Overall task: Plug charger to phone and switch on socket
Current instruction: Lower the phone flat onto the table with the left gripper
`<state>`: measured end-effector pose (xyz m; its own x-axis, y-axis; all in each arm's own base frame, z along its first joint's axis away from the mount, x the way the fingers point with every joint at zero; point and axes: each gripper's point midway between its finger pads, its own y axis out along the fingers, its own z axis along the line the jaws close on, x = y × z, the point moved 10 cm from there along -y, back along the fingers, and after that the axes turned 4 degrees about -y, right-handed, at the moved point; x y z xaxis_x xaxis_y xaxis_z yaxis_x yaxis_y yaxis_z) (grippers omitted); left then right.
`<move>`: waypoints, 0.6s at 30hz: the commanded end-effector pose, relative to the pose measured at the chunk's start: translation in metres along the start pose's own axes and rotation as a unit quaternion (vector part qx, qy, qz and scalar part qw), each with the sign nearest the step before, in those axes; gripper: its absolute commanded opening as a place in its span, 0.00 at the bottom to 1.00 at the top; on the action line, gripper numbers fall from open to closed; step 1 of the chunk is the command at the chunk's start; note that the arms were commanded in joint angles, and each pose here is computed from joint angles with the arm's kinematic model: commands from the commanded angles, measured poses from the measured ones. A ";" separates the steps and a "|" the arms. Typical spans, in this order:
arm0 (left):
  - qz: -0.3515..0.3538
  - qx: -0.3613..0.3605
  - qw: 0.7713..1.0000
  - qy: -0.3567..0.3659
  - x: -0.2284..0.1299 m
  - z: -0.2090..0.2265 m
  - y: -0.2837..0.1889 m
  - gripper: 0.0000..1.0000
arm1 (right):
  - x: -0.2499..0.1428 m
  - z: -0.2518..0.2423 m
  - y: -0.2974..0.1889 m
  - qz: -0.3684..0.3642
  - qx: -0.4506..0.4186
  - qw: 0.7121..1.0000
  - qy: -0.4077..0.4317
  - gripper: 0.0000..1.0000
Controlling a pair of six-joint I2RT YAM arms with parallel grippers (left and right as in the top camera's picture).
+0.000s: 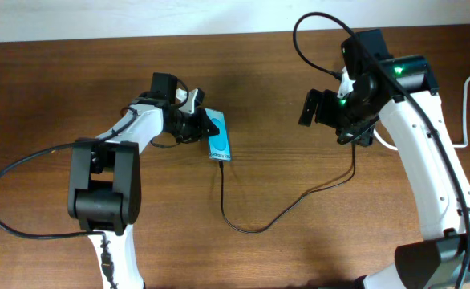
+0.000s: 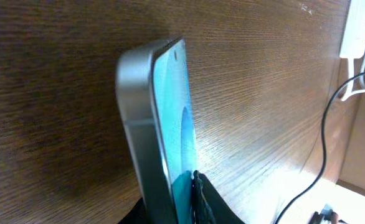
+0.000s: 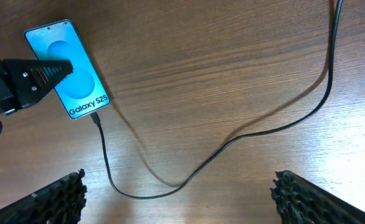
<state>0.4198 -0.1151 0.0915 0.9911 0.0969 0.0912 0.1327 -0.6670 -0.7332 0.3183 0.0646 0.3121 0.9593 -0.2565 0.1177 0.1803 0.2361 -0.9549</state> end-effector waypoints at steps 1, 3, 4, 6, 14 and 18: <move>-0.003 0.032 0.999 0.007 0.002 0.011 0.005 0.18 | 0.000 0.001 -0.008 -0.011 0.008 1.000 -0.006 0.98; -0.003 0.033 0.999 0.007 0.002 0.011 0.005 0.20 | 0.000 0.001 -0.008 -0.011 0.008 1.000 -0.006 0.98; -0.004 0.037 0.999 0.007 0.002 0.011 0.005 0.23 | 0.000 0.001 -0.008 -0.011 0.008 1.000 -0.006 0.98; -0.005 0.038 0.999 0.007 0.002 0.012 0.005 0.23 | 0.000 0.001 -0.008 -0.011 0.008 1.000 -0.006 0.98; -0.001 0.061 0.998 0.000 0.000 0.015 0.005 0.37 | 0.000 0.002 -0.008 -0.014 0.009 1.000 -0.007 0.98; -0.001 0.061 0.998 0.000 0.000 0.015 0.005 0.49 | 0.000 0.002 -0.008 -0.014 0.009 1.000 -0.007 0.98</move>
<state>0.4202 -0.1113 0.0898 0.9899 0.0968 0.1040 0.1416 -0.6124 -0.7777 0.3188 0.0647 0.3122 0.9588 -0.2569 0.1209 0.1838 0.2370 -0.9540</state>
